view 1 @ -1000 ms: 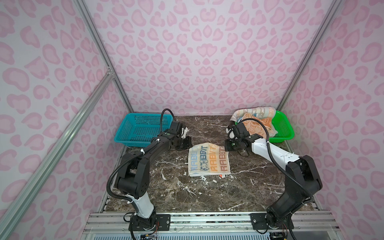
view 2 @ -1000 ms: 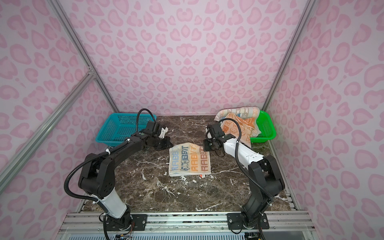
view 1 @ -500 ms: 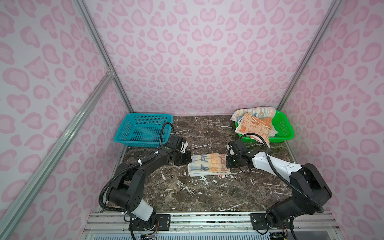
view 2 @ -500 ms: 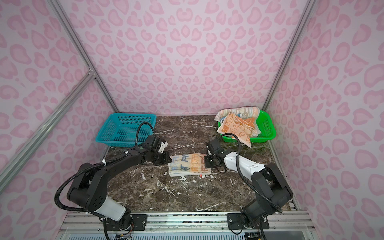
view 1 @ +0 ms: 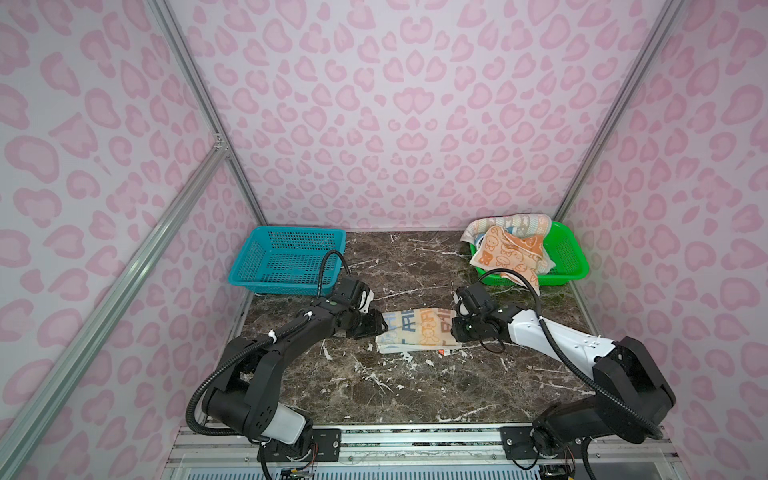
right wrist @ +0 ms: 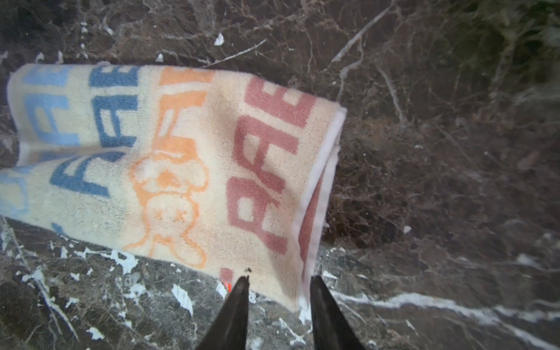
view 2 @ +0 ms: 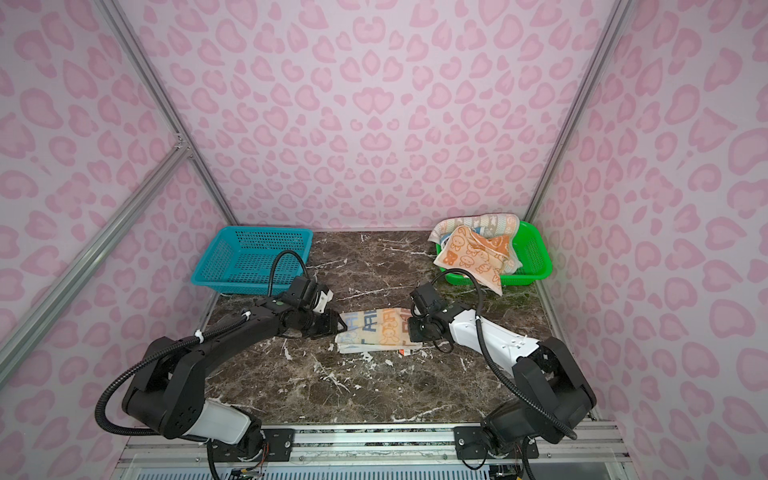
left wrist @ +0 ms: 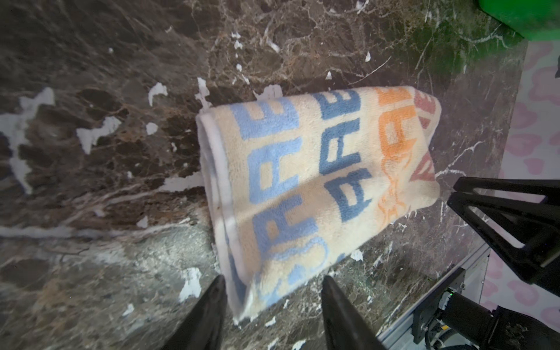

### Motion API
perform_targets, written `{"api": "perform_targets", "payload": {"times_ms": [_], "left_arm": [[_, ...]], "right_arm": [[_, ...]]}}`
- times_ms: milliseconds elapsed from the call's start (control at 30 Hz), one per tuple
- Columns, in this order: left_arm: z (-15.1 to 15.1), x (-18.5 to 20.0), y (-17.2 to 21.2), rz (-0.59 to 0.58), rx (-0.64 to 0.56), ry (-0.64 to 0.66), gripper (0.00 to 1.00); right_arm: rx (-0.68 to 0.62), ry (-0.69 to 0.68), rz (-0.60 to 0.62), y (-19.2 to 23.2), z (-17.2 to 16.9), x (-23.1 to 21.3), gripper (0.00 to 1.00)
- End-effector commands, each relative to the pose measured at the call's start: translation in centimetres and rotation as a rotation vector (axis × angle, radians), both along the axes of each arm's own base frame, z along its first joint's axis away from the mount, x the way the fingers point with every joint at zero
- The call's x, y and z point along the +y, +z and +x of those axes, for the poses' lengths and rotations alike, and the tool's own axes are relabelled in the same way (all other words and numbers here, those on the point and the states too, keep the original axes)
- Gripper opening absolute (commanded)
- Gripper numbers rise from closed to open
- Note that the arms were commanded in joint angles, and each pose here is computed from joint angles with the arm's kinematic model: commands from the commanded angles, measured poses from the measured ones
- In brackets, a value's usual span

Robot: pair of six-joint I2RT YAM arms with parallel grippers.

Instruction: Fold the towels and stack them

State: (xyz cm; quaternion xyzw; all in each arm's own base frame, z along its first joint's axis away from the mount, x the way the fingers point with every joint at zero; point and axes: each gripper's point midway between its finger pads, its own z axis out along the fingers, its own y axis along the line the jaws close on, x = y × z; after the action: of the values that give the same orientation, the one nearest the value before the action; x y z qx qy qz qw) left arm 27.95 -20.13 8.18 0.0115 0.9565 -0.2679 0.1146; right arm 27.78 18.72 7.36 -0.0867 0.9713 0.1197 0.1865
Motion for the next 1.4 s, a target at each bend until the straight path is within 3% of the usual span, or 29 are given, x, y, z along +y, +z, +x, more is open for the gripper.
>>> {"api": "perform_targets", "payload": {"times_ms": [0, 100, 200, 333, 467, 800, 967, 1100, 1167, 1267, 1367], "left_arm": [[0.7, -0.8, 2.3, -0.014, -0.052, -0.036, 0.54], [1.6, -2.9, 2.8, -0.089, -0.050, -0.064, 0.51], [2.1, -5.2, 1.5, -0.141, -0.005, -0.067, 0.40], [1.5, -6.4, -2.5, -0.133, 0.129, -0.033, 0.26], [0.3, -4.9, -5.1, -0.055, 0.181, 0.008, 0.16], [-2.9, -1.2, -6.4, 0.053, 0.224, 0.029, 0.15], [-2.6, 0.8, -5.3, 0.120, 0.192, 0.051, 0.26], [-1.8, 1.8, -3.5, 0.141, 0.134, 0.071, 0.34], [-1.1, 2.3, -1.9, 0.133, 0.085, 0.112, 0.47], [0.0, 3.4, 0.5, 0.119, -0.007, 0.189, 0.71], [0.6, 4.9, 2.7, 0.109, -0.093, 0.270, 0.80]], "right_arm": [[0.016, 0.077, 0.039, 0.6, -0.3, 1.4, 0.33], [0.033, 0.112, 0.125, 0.7, 0.0, 3.8, 0.32], [0.064, 0.081, 0.146, -0.4, 0.3, 4.6, 0.31], [0.137, 0.027, 0.074, -2.9, -0.2, 3.4, 0.28], [0.176, -0.031, -0.033, -4.9, -1.0, 1.0, 0.26], [0.225, -0.053, -0.122, -6.6, -2.3, -1.4, 0.23], [0.213, -0.022, -0.145, -6.0, -2.2, -1.6, 0.24], [0.122, 0.100, -0.112, -3.6, -1.6, 0.2, 0.28], [0.040, 0.187, -0.123, -1.7, -1.1, 1.3, 0.29], [-0.061, 0.332, -0.153, 0.5, -1.0, 3.0, 0.43], [-0.168, 0.491, -0.205, 1.8, -1.5, 4.9, 0.59]]}}
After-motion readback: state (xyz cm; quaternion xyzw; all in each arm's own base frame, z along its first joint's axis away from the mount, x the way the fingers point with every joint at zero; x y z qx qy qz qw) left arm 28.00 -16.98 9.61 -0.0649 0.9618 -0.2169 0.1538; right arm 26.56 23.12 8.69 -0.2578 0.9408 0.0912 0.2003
